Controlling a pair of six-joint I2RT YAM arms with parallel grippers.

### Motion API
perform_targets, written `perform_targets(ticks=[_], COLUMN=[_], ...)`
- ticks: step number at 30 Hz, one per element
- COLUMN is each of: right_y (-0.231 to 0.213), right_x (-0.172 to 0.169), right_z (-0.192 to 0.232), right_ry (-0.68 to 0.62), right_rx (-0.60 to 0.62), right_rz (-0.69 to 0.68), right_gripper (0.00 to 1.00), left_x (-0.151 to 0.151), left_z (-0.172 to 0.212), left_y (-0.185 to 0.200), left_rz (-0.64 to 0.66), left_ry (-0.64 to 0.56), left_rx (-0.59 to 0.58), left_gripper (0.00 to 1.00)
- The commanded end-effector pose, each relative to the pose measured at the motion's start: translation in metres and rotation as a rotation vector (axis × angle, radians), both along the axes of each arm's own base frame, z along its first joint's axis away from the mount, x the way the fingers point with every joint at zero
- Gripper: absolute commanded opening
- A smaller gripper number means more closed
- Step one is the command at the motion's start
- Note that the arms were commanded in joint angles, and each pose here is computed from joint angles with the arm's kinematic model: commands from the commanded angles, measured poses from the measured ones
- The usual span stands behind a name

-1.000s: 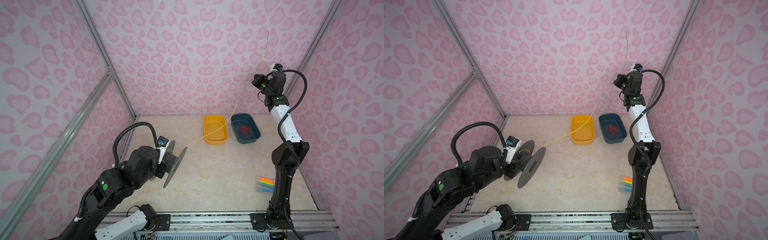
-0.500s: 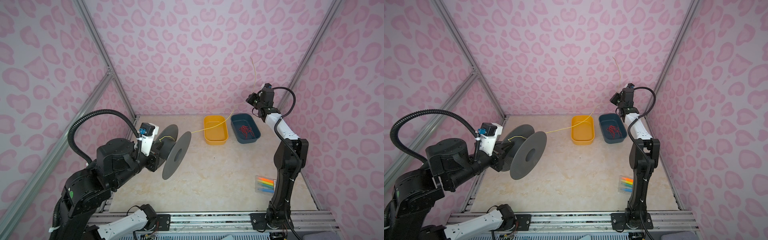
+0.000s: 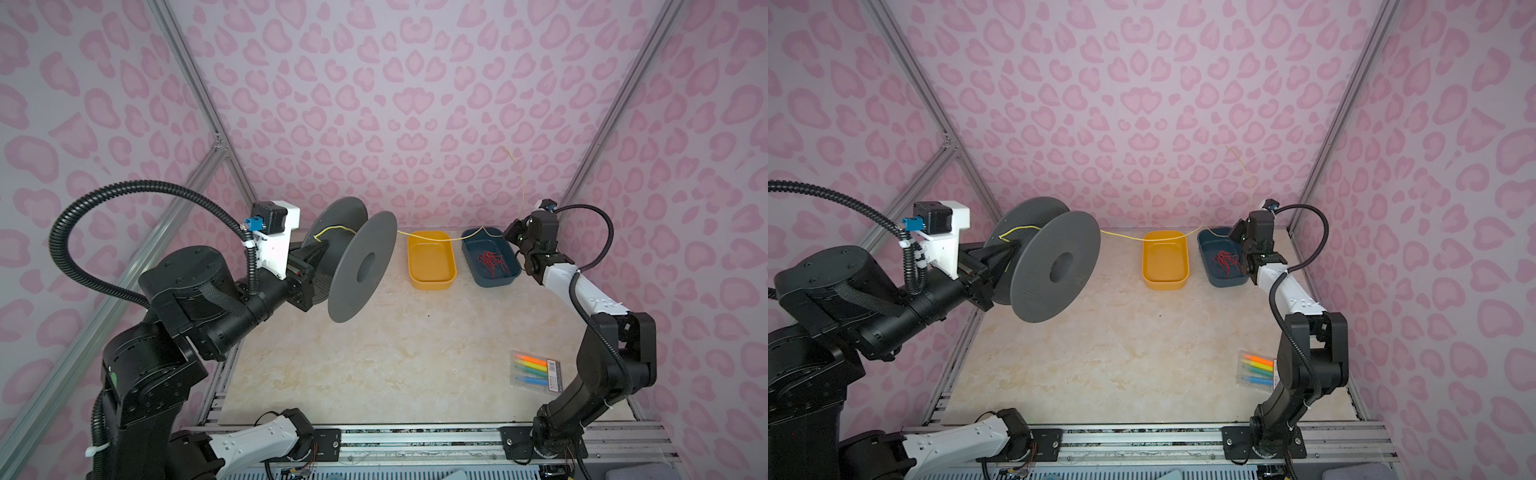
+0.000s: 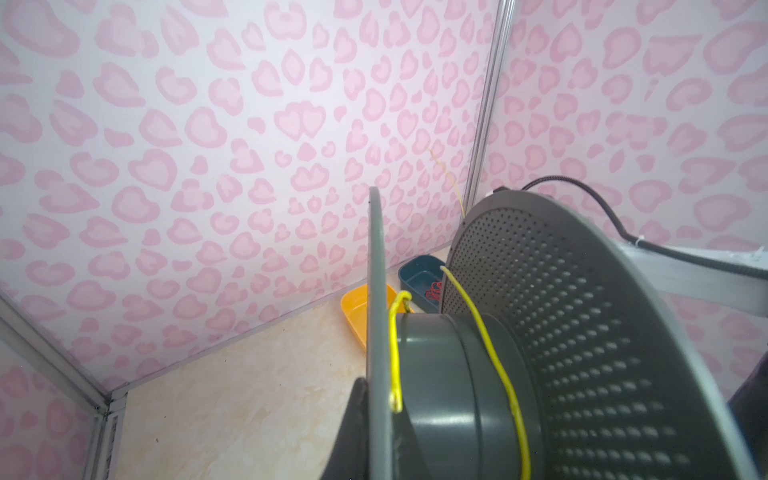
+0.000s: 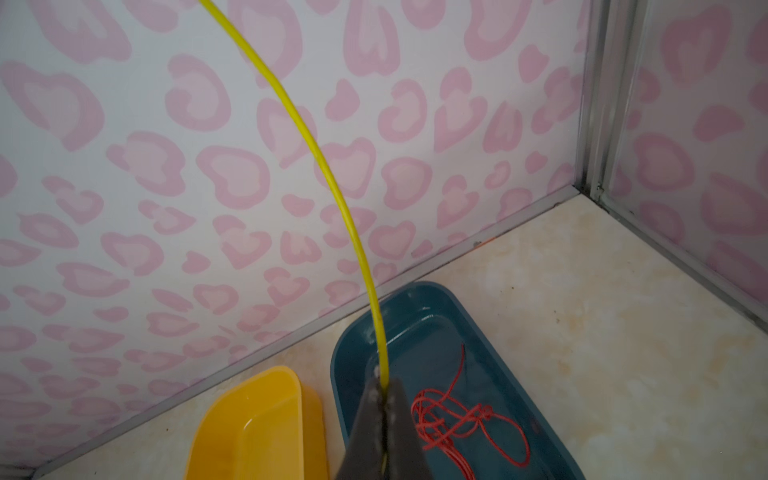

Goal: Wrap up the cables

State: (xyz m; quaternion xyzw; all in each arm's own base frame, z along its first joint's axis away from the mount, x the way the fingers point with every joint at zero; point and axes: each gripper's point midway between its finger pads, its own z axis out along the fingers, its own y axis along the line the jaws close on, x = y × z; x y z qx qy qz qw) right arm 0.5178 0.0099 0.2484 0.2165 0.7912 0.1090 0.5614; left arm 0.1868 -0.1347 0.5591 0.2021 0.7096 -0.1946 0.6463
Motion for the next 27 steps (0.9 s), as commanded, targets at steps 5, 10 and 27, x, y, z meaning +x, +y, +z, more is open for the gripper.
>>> perform_targets(ticks=[5, 10, 27], right_y=[0.004, 0.008, 0.067], right_x=[-0.039, -0.069, -0.166], right_z=[-0.032, -0.041, -0.058], right_ry=[0.071, 0.107, 0.160], right_rx=[-0.100, -0.207, -0.447], right_rz=[-0.029, -0.050, 0.056], right_gripper=[0.00, 0.00, 0.00], left_x=[0.002, 0.027, 0.190], left_z=[0.068, 0.092, 0.070], left_y=[-0.010, -0.024, 0.051], left_rz=[-0.035, -0.016, 0.380], left_ry=[-0.172, -0.194, -0.125], left_rx=[-0.147, -0.185, -0.444], left_gripper=[0.04, 0.04, 0.04])
